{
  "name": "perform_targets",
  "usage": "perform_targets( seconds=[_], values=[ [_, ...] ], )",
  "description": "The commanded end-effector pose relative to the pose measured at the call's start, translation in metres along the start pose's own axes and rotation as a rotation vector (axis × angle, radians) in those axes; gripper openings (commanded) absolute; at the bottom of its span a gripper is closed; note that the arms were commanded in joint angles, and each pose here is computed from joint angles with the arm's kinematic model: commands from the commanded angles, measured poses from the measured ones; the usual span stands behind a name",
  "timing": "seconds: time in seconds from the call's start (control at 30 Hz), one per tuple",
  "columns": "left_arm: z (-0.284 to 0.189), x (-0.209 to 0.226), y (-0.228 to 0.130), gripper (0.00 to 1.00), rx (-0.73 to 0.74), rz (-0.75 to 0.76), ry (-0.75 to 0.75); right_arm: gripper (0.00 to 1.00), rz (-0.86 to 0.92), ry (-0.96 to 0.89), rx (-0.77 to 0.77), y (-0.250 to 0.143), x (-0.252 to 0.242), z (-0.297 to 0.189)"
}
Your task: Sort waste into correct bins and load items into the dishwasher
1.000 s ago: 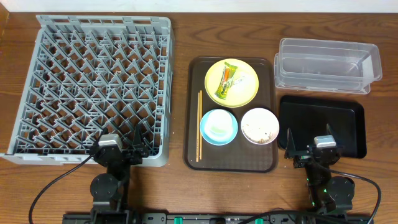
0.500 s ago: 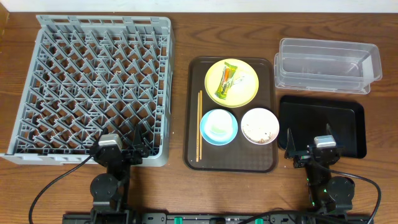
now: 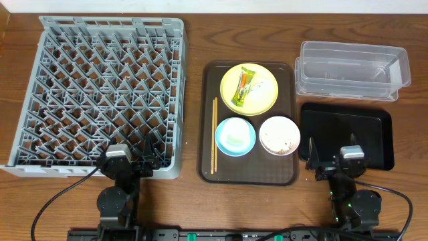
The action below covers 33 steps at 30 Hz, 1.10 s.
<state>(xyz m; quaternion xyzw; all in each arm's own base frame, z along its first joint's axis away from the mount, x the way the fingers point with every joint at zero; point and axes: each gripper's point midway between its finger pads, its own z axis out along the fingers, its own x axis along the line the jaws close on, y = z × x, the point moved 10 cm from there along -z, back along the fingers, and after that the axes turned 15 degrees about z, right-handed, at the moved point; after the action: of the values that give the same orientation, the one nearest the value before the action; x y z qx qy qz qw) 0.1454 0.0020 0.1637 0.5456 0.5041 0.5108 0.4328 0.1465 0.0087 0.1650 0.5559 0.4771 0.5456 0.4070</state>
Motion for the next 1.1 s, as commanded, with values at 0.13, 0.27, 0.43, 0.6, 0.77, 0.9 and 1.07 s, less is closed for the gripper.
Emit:
perform_targets(
  seconds=[0.13, 0.27, 0.43, 0.6, 0.77, 0.9, 1.07],
  values=[
    [0.000, 0.002, 0.004, 0.92, 0.068, -0.063, 0.007, 0.99, 0.072, -0.017, -0.014, 0.009, 0.001, -0.002],
    [-0.002, 0.003, 0.017, 0.92, 0.165, -0.098, 0.002, 0.99, 0.072, -0.030, -0.005, 0.031, 0.005, -0.004],
    [0.001, 0.006, 0.043, 0.92, 0.310, -0.089, -0.011, 0.99, 0.071, -0.049, 0.052, 0.054, 0.010, 0.003],
    [0.006, 0.009, 0.069, 0.92, 0.467, -0.078, -0.021, 0.99, 0.075, -0.032, 0.172, 0.077, 0.019, 0.022],
    [0.009, 0.011, 0.088, 0.92, 0.646, -0.067, -0.033, 0.99, 0.085, -0.025, 0.351, 0.100, 0.027, 0.050],
    [0.012, 0.008, 0.096, 0.92, 0.749, -0.075, -0.079, 0.99, 0.103, -0.033, 0.537, 0.116, 0.034, 0.072],
    [0.014, 0.002, 0.102, 0.92, 0.773, -0.110, -0.170, 0.99, 0.088, -0.102, 0.708, 0.140, 0.037, 0.098]
  ],
)
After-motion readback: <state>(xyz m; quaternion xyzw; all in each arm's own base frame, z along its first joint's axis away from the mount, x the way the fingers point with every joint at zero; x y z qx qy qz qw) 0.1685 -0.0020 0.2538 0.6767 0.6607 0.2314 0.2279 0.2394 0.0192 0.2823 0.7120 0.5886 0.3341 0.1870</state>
